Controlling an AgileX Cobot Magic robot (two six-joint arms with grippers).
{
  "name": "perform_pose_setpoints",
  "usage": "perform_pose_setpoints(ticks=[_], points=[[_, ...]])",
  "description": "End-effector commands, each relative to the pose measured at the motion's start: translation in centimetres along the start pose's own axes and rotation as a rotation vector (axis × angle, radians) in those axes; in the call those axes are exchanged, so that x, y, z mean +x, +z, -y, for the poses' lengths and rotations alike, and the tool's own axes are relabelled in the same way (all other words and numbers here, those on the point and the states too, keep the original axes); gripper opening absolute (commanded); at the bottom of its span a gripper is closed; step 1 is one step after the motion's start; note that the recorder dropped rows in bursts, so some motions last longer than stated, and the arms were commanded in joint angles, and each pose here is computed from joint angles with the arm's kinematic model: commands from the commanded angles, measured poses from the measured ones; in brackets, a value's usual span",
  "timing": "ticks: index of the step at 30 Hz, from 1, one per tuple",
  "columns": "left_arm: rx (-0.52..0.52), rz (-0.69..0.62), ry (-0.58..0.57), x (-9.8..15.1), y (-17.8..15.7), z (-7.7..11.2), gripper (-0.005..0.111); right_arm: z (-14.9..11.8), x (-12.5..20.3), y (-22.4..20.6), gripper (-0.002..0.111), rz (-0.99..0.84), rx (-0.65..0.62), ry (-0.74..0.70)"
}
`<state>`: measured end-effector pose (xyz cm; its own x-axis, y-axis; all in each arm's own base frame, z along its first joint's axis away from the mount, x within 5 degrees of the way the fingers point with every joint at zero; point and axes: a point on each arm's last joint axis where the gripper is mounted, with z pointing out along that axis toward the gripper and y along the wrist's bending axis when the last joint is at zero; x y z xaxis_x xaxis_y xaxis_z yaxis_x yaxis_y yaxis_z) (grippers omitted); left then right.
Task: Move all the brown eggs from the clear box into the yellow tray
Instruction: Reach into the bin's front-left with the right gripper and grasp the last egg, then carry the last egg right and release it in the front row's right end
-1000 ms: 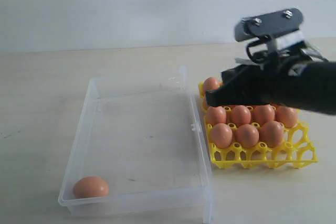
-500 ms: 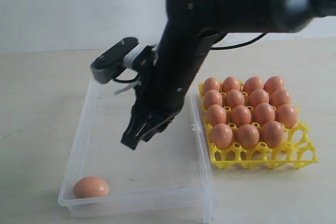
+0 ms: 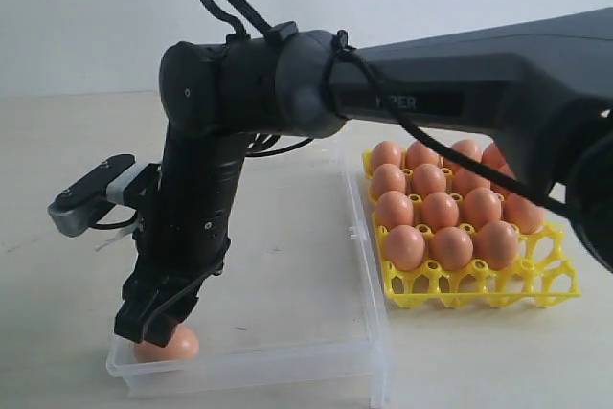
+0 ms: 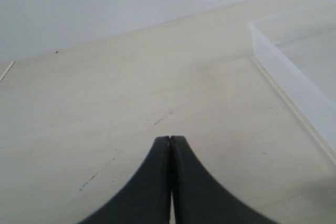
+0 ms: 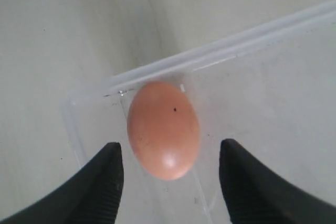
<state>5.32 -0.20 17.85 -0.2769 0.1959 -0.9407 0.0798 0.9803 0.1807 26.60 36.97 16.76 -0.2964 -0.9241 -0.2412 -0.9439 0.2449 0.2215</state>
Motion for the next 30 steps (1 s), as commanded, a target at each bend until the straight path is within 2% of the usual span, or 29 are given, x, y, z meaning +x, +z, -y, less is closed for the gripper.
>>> perform_pose_setpoints(ticks=[1, 8, 13, 19, 22, 25, 28, 30], points=[[0.000, 0.017, -0.004, -0.2, -0.1, 0.0, 0.000, -0.2, -0.4, 1.6, 0.054, -0.028, -0.040, -0.027], [0.000, 0.017, -0.004, -0.2, -0.1, 0.0, 0.000, -0.1, -0.4, 4.3, 0.052, -0.039, -0.095, -0.037], [0.000, 0.017, -0.004, -0.2, -0.1, 0.0, 0.000, 1.0, -0.4, 2.9, 0.002, -0.024, 0.008, -0.052], [0.000, 0.017, -0.004, -0.2, -0.1, 0.0, 0.000, 3.4, 0.7, -3.6, 0.000, 0.179, 0.241, 0.058], [0.000, 0.017, -0.004, -0.2, -0.1, 0.0, 0.000, 4.3, 3.2, -7.8, 0.000, 0.362, 0.401, 0.177], [0.000, 0.017, -0.004, -0.2, -0.1, 0.0, 0.000, 4.4, 7.7, -11.3, 0.000, 0.577, 0.540, 0.300], [0.000, 0.017, -0.004, -0.2, -0.1, 0.0, 0.000, 4.4, 12.8, -13.2, 0.000, 0.801, 0.617, 0.433], [0.000, 0.017, -0.004, -0.2, -0.1, 0.0, 0.000, 4.2, 16.2, -13.3, 0.000, 0.873, 0.655, 0.488]])
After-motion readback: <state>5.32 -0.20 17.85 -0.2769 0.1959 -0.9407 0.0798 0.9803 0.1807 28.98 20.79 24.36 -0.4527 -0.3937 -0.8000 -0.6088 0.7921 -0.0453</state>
